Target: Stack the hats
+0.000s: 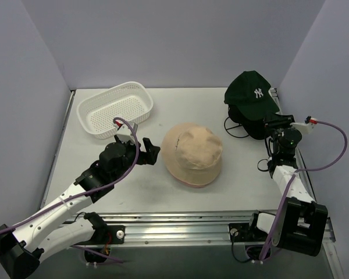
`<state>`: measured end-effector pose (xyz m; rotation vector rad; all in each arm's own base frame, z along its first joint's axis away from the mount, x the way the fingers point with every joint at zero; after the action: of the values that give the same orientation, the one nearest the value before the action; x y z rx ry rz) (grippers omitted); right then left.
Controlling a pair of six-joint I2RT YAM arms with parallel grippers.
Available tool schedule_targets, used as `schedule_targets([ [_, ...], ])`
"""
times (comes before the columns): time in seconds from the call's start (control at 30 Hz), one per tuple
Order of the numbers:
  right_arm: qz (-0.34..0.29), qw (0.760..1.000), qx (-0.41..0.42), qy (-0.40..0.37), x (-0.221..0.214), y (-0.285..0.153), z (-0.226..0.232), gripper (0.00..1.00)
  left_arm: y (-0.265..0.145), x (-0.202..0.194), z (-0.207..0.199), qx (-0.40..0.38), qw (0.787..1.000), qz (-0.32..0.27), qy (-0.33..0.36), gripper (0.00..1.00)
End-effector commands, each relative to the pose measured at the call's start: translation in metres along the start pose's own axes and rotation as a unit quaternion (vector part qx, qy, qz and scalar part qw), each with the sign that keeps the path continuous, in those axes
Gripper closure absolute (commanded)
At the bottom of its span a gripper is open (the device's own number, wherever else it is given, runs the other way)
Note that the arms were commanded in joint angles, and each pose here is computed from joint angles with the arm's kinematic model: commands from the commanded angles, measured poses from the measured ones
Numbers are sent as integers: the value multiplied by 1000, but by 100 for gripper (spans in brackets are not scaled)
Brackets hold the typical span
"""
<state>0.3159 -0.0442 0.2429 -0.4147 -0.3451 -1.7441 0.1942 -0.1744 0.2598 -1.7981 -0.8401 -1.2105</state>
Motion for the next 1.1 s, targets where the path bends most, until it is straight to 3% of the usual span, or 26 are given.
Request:
schedule_targets([
  [0.0, -14, 999, 43, 5, 8, -1, 8, 82, -3, 13, -3, -5, 1000, -24, 2, 6],
  [0.07, -4, 999, 36, 5, 5, 0, -1, 90, -3, 12, -4, -6, 1000, -24, 3, 6],
  [0.17, 4, 999, 36, 6, 4, 1, -10, 96, -4, 13, -4, -7, 1000, -25, 2, 6],
  [0.4, 12, 999, 37, 20, 6, 2, -35, 98, -4, 14, -4, -9, 1000, -25, 2, 6],
  [0.8, 21, 999, 32, 27, 17, 6, -51, 92, -4, 14, -4, -7, 1000, -25, 4, 6],
  [0.93, 21, 999, 32, 20, 20, 7, -49, 76, -4, 13, -4, -6, 1000, -25, 4, 6],
  [1.07, 14, 999, 32, 12, 26, 10, -41, 72, -4, 14, -4, -7, 1000, -25, 4, 6],
])
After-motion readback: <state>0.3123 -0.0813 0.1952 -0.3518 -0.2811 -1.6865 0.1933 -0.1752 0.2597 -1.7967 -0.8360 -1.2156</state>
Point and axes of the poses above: each gripper's point midway between its finger pads, its own y axis out along the fingers, its own z axis along the line the jaws close on, x = y × z, the point moved 8 cm from there along -y, back along the fingers, and after that the axes turned 7 degrees about y, right-handed, at the moved point
